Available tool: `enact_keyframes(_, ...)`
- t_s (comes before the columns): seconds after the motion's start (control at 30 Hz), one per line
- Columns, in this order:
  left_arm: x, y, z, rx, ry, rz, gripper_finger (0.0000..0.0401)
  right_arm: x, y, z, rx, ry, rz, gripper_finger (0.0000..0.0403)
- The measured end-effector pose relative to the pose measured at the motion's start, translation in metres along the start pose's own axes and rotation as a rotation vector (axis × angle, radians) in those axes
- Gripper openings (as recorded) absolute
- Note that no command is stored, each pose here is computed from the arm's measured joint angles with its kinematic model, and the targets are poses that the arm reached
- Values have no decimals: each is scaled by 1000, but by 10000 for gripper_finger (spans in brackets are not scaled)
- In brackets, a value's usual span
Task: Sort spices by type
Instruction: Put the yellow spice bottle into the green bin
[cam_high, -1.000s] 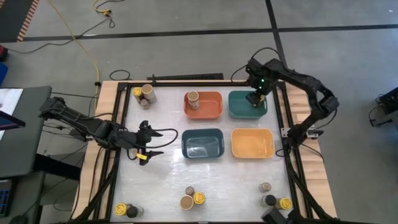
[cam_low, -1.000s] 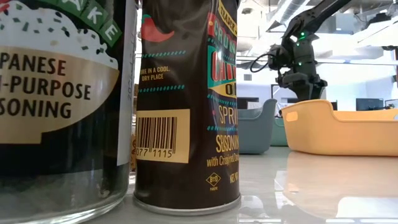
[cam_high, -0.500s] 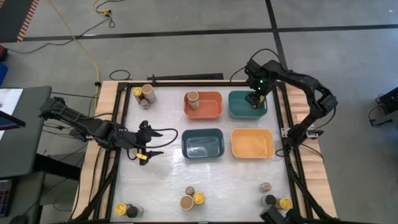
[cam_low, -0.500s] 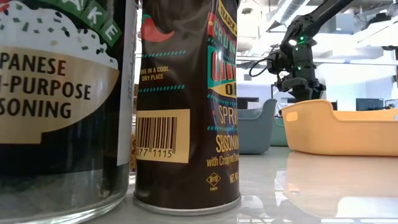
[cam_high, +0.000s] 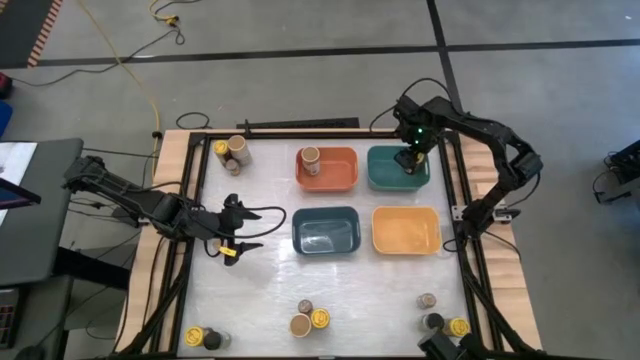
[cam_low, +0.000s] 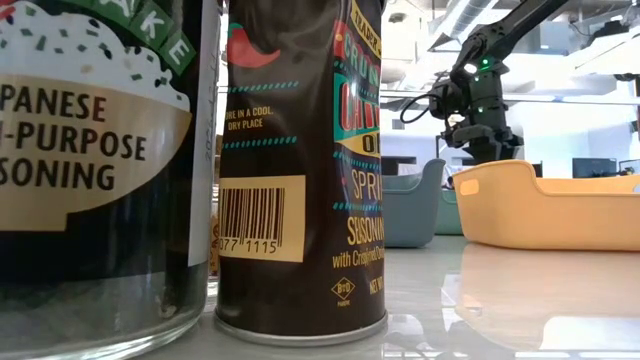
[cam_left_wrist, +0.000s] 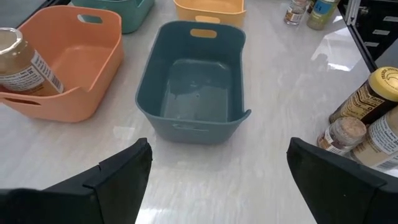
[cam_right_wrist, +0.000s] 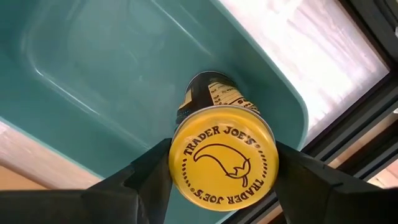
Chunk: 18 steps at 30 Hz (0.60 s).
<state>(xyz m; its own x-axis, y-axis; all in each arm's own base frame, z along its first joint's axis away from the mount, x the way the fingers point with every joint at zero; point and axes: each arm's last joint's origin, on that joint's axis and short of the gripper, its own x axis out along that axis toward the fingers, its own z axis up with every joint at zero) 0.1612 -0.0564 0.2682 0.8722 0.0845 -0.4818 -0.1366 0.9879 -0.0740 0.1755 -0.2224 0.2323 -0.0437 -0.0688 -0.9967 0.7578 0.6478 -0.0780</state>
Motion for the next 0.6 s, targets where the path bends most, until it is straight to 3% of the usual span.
enact_keyframes(0.4,0,0,0,-6,0,0,357,0,0,0,-1,-2,-5,350)
enact_keyframes(0.6,0,0,0,-7,0,0,357,-15,-1,-8,3,-54,-6,366)
